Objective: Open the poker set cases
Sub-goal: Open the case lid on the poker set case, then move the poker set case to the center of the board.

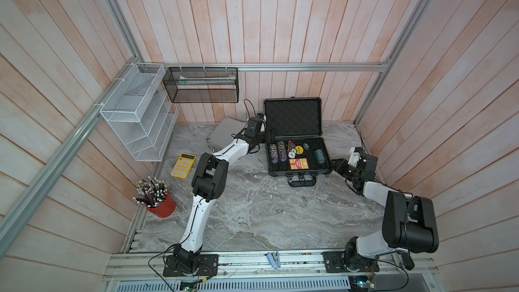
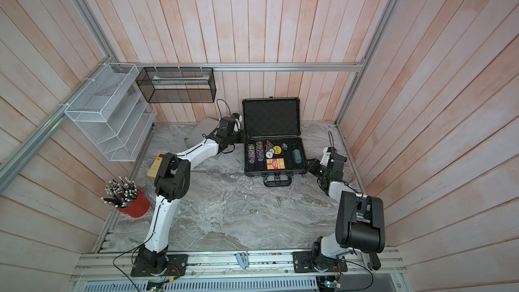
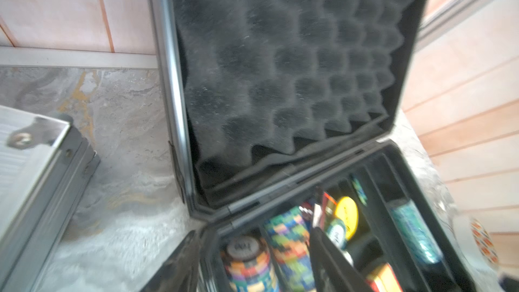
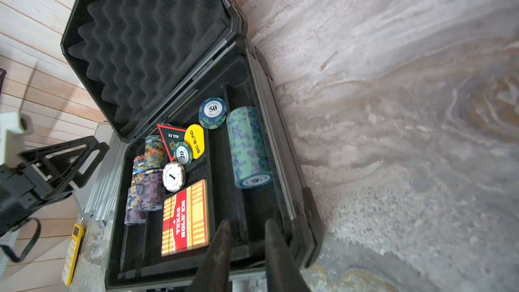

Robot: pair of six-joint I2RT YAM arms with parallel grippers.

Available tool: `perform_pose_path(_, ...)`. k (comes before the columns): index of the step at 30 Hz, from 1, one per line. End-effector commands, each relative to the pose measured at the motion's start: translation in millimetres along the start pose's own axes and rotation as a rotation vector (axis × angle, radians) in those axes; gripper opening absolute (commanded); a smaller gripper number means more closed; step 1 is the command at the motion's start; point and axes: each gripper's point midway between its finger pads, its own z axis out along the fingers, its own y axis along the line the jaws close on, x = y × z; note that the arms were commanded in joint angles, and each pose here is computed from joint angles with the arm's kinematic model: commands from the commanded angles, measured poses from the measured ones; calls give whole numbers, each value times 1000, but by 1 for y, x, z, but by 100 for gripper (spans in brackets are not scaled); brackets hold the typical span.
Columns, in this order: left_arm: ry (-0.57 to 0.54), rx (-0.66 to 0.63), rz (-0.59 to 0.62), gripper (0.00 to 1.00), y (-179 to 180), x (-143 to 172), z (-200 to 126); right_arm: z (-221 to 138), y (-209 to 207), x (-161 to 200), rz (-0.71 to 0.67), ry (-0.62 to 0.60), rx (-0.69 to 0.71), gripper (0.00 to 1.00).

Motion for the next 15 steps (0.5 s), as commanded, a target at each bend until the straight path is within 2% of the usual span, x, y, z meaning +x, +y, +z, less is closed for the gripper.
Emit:
perform_pose_path(1, -116, 11, 43, 67, -16, -35, -39, 5, -2, -4, -49, 43, 42, 30)
perform_pose_path(5, -107, -27, 49, 67, -14, -16, -68, 13, -6, -7, -106, 90, 99, 35)
perform_pose_path(9, -75, -61, 11, 68, -3, 18, -87, 23, -10, -7, -166, 133, 160, 35)
perform_pose_path(15, 8, -95, -12, 69, -5, 67, -85, 39, -20, 4, -255, 211, 267, 35)
